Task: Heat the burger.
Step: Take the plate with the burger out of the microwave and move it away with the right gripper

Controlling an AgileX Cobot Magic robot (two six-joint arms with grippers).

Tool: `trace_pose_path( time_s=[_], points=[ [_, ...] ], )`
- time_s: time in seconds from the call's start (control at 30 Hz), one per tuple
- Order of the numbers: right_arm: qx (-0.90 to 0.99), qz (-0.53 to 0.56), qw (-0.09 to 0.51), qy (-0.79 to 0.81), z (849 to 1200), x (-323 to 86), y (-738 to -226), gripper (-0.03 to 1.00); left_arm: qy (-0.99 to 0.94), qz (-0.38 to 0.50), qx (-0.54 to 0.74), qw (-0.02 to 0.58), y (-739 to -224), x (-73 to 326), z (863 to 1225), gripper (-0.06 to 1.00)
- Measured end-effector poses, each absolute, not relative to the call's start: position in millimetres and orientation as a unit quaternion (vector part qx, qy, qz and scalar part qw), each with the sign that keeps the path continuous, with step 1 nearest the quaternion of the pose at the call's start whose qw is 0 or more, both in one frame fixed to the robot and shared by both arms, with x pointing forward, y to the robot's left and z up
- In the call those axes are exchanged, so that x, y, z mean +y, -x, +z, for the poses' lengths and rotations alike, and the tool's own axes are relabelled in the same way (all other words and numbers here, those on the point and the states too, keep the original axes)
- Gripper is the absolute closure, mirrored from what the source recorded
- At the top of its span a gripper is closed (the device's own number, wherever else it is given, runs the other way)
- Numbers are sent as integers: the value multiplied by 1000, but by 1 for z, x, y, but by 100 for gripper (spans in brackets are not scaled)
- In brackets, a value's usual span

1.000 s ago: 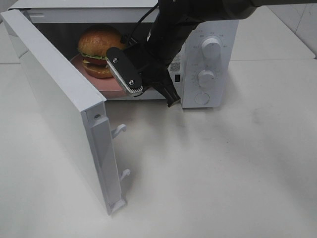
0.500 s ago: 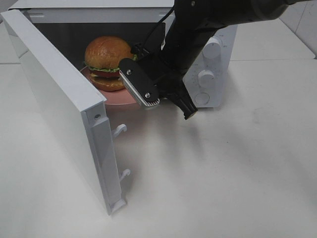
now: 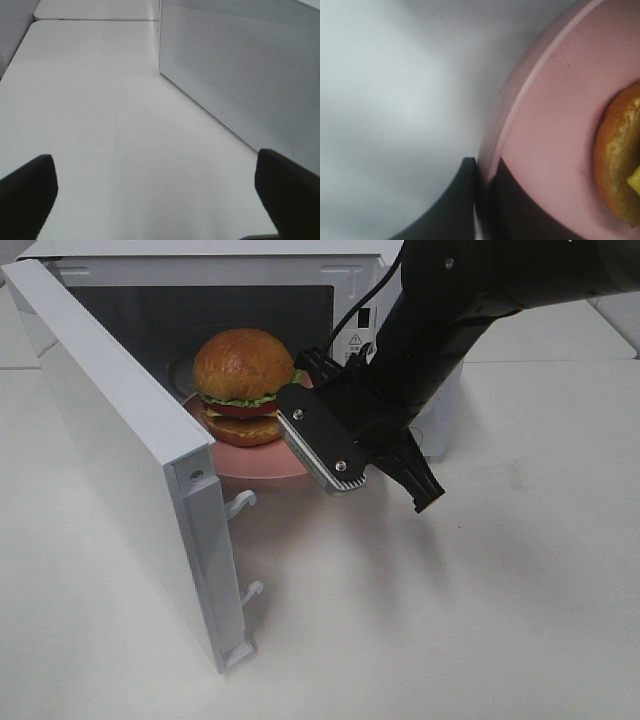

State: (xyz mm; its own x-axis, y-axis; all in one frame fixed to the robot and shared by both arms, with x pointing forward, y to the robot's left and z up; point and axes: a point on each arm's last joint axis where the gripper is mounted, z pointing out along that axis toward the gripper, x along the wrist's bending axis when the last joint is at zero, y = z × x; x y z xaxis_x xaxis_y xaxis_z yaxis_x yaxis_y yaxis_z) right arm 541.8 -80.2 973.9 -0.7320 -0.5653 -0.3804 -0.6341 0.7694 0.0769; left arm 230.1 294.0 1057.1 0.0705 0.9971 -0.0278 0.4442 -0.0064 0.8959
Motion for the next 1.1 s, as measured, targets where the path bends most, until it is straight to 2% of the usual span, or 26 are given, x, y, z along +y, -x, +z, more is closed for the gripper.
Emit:
trace_pose_path(
  time_s=[0.73,1.1],
  points=[
    [914,106,231,317,996,-120,-487,92,-616,351,584,394,-230,294,1057,-5],
    [916,111,240,301,1003,-145,-451,92,-616,351,584,394,-230,294,1057,-5]
  ],
)
